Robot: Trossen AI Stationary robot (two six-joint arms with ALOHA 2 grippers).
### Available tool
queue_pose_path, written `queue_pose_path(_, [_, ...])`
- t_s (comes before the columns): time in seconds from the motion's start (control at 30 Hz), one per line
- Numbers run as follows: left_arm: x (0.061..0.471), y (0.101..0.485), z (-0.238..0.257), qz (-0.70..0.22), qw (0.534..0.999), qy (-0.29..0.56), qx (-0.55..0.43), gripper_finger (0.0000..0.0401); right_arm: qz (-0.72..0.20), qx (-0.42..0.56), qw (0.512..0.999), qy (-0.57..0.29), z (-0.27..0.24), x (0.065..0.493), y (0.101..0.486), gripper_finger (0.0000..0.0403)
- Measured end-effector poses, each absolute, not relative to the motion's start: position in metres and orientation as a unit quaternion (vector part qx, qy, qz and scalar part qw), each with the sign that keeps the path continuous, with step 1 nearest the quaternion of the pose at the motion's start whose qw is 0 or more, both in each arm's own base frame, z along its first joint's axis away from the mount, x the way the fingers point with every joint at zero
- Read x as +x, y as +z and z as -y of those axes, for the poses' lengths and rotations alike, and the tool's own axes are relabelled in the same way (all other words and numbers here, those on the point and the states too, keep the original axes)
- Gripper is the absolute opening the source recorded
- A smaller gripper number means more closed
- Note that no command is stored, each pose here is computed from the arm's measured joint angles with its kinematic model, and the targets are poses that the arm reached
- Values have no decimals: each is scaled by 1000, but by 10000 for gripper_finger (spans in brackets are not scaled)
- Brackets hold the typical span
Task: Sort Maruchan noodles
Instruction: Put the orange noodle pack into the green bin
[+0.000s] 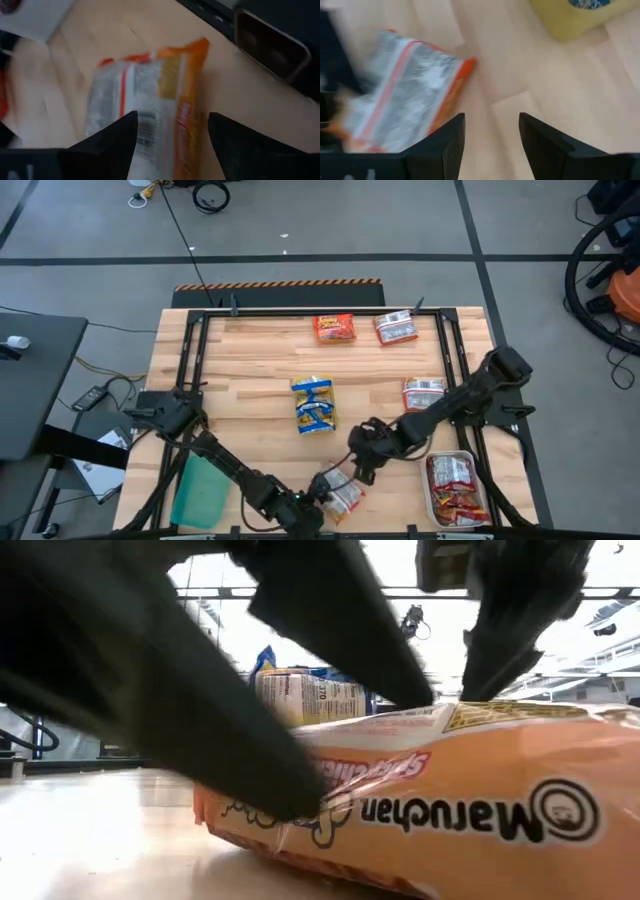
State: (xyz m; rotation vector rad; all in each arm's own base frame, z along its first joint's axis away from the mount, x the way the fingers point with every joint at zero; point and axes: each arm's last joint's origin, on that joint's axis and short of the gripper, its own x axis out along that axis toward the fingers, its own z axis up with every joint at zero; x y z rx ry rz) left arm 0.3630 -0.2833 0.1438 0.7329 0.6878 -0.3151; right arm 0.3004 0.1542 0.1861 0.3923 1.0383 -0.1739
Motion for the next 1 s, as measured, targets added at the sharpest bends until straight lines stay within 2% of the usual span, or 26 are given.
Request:
queue_pose_path(0.23, [363, 140, 245, -443, 830, -87, 328, 222, -441, 272, 851, -84, -183, 268, 222, 191])
queue_pose_path(0.43, [337, 167, 228, -524, 780, -95, 329, 200, -402, 292, 862, -103, -207, 246, 229, 191])
queue_pose_path(0.53, [325, 195, 231, -517, 798, -108, 290, 200, -395, 287, 865, -112, -214, 241, 225, 191])
queue_pose_path(0.63, [316, 206, 240, -505, 818, -112, 252, 206, -397, 282, 865, -123, -218, 237, 220, 191])
queue_pose_path(0.83, [310, 198, 258, -508, 847, -61, 144, 240, -398, 289, 860, -134, -221, 235, 216, 190])
queue_pose_path(1.0, [316, 191, 262, -457, 879, 13, 136, 259, -395, 284, 862, -139, -221, 233, 216, 187])
